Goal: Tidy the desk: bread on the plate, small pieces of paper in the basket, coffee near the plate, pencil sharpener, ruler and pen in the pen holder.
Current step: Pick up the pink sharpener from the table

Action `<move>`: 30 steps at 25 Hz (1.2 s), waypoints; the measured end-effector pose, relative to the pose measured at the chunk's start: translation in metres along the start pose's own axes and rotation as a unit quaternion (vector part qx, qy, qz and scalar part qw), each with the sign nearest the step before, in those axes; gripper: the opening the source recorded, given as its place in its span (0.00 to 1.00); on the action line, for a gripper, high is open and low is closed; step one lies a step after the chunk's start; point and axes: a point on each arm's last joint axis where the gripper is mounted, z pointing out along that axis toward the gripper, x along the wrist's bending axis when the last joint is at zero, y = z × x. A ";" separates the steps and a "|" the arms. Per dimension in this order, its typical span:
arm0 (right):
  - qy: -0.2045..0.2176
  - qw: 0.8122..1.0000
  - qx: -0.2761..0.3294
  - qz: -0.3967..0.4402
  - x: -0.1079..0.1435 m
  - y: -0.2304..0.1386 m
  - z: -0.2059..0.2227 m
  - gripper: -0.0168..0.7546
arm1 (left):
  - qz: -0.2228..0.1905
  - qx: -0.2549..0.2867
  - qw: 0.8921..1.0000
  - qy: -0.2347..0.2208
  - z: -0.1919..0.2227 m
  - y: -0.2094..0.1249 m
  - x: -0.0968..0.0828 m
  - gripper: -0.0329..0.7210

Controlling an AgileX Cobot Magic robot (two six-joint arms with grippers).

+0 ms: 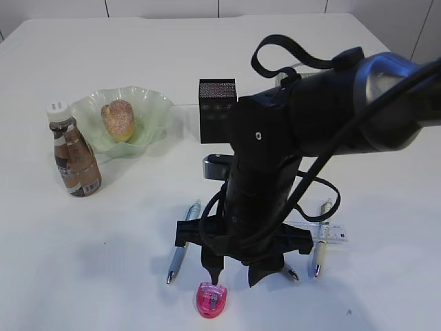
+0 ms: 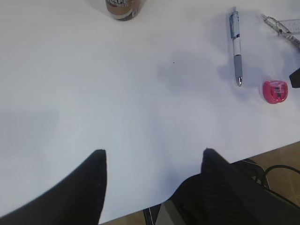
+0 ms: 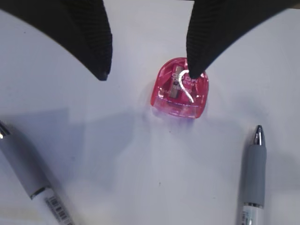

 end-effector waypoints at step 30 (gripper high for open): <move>0.010 0.998 0.034 0.058 0.004 0.000 0.021 0.74 | 0.013 -0.001 0.999 0.038 -0.001 0.000 0.007 0.63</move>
